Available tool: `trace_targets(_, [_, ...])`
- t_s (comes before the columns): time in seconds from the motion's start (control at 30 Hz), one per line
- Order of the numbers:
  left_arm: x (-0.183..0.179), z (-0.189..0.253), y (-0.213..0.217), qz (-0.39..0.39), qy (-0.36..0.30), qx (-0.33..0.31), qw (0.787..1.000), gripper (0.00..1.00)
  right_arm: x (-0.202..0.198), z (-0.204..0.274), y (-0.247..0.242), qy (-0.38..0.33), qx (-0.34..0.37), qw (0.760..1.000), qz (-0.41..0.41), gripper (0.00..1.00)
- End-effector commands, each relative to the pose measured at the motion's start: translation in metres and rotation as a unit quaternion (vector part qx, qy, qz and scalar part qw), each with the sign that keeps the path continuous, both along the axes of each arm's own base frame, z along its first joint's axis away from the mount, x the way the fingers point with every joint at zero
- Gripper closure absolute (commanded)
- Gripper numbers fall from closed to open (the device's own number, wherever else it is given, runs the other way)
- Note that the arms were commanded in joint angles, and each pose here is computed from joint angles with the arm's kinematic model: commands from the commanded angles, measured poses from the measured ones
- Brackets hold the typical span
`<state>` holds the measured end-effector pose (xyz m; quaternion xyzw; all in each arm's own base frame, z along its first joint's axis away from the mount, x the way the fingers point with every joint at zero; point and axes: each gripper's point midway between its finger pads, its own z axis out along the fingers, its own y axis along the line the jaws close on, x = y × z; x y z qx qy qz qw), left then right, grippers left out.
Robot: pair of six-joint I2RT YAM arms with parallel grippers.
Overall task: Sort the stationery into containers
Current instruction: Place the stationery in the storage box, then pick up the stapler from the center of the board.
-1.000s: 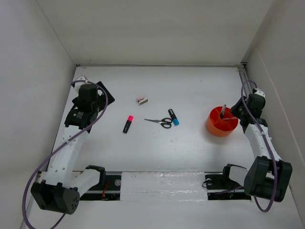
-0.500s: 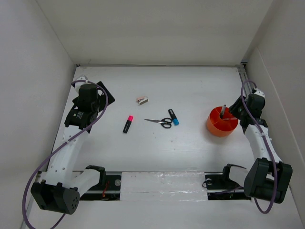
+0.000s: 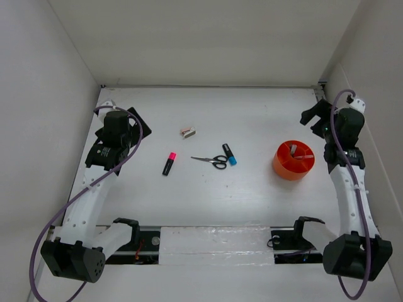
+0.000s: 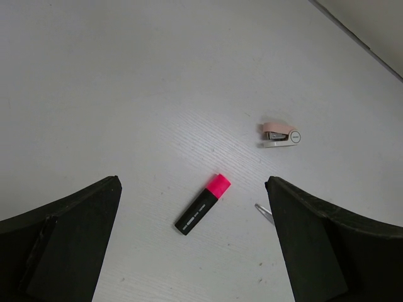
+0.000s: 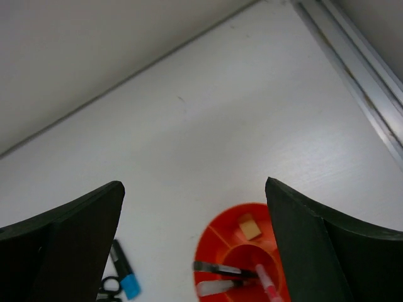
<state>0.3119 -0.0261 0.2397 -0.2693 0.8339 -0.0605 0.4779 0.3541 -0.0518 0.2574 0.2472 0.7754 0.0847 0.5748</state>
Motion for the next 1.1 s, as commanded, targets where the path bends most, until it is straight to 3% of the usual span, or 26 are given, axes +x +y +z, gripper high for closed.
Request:
trace_targets(0.0, [0.002,0.004,0.004,0.008,-0.007,0.008,1.000,0.00,-0.005,0.067,0.036,-0.070,-0.011,0.997,0.036,0.00])
trace_targets(0.2, [0.002,0.004,0.004,0.008,-0.007,0.008,1.000,0.00,-0.025,0.110,0.110,-0.102,-0.031,0.990,0.095,0.00])
trace_targets(0.23, [0.003,0.007,0.004,0.008,-0.012,0.007,1.000,0.00,-0.031,0.115,0.142,-0.116,-0.030,0.983,0.140,0.00])
trace_targets(0.37, [0.002,0.006,0.008,0.017,-0.009,0.014,1.000,0.00,-0.045,0.113,0.199,-0.152,-0.043,0.968,0.195,0.00])
trace_targets(0.5, [0.002,0.007,0.011,0.025,-0.009,0.019,0.999,0.00,-0.054,0.097,0.266,-0.162,0.001,0.919,0.360,0.00])
trace_targets(0.67, [0.011,-0.010,-0.006,-0.021,0.012,0.009,1.000,0.00,-0.036,0.061,0.272,-0.051,-0.029,0.948,0.313,0.00])
trace_targets(0.9, [0.039,-0.038,-0.078,-0.195,0.067,-0.074,0.976,0.00,-0.109,0.084,0.280,-0.064,-0.038,0.935,0.347,0.00])
trace_targets(1.07, [0.072,-0.025,-0.113,-0.164,0.082,-0.142,0.973,0.00,-0.148,0.104,0.254,-0.075,-0.017,0.935,0.347,0.00])
